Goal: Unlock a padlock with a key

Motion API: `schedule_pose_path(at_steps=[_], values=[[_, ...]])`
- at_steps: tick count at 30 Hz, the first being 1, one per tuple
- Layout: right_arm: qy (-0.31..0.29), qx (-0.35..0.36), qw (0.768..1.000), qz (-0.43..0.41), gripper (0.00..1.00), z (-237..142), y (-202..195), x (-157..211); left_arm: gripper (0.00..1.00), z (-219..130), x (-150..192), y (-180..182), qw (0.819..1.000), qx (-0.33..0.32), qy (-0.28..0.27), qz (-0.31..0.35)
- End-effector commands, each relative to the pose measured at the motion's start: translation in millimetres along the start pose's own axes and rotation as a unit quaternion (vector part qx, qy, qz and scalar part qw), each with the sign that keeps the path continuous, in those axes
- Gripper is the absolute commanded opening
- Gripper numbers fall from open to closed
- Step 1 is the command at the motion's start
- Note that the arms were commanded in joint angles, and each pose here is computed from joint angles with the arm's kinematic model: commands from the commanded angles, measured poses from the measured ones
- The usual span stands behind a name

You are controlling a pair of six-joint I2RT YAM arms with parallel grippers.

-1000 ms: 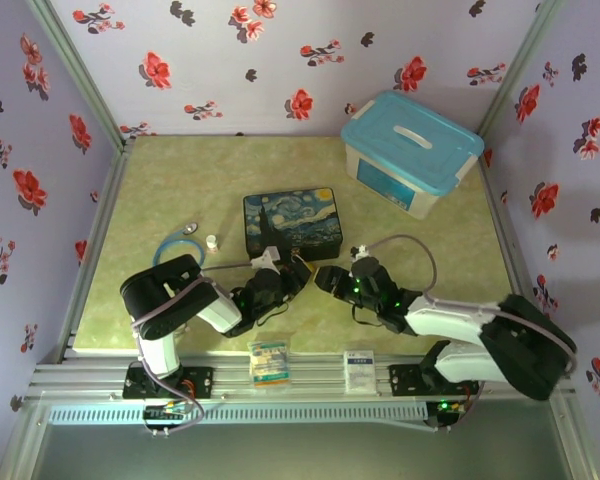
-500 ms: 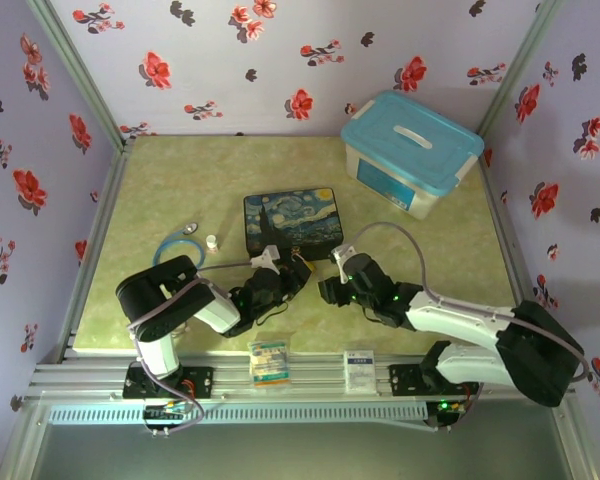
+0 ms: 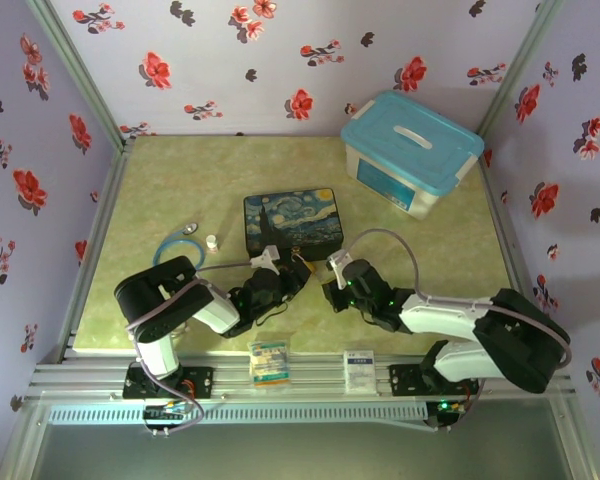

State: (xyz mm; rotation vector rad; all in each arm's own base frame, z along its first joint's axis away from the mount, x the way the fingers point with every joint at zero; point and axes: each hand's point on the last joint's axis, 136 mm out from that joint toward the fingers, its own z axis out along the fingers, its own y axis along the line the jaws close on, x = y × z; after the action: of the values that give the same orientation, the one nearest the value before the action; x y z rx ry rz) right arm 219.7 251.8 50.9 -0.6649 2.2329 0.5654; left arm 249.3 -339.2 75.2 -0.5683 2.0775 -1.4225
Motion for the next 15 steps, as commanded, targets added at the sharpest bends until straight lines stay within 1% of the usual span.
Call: schedule_pose_path(at_steps=[1, 3, 8, 15], values=[[-0.037, -0.026, 0.999, 0.007, 0.12, 4, 11, -18, 0.0, -6, -1, -40, 0.998, 0.061, -0.002, 0.004], [-0.057, -0.032, 0.998, 0.008, 0.09, 4, 14, -27, 0.0, -6, 0, -38, 0.998, 0.059, 0.0, 0.004], [-0.078, -0.049, 0.996, 0.007, 0.05, 8, 23, -43, 0.0, -4, 9, -39, 0.998, 0.06, 0.01, 0.003], [-0.09, -0.047, 0.995, 0.004, 0.03, 12, 25, -57, 0.0, -2, 21, -36, 0.998, 0.057, 0.024, 0.003]])
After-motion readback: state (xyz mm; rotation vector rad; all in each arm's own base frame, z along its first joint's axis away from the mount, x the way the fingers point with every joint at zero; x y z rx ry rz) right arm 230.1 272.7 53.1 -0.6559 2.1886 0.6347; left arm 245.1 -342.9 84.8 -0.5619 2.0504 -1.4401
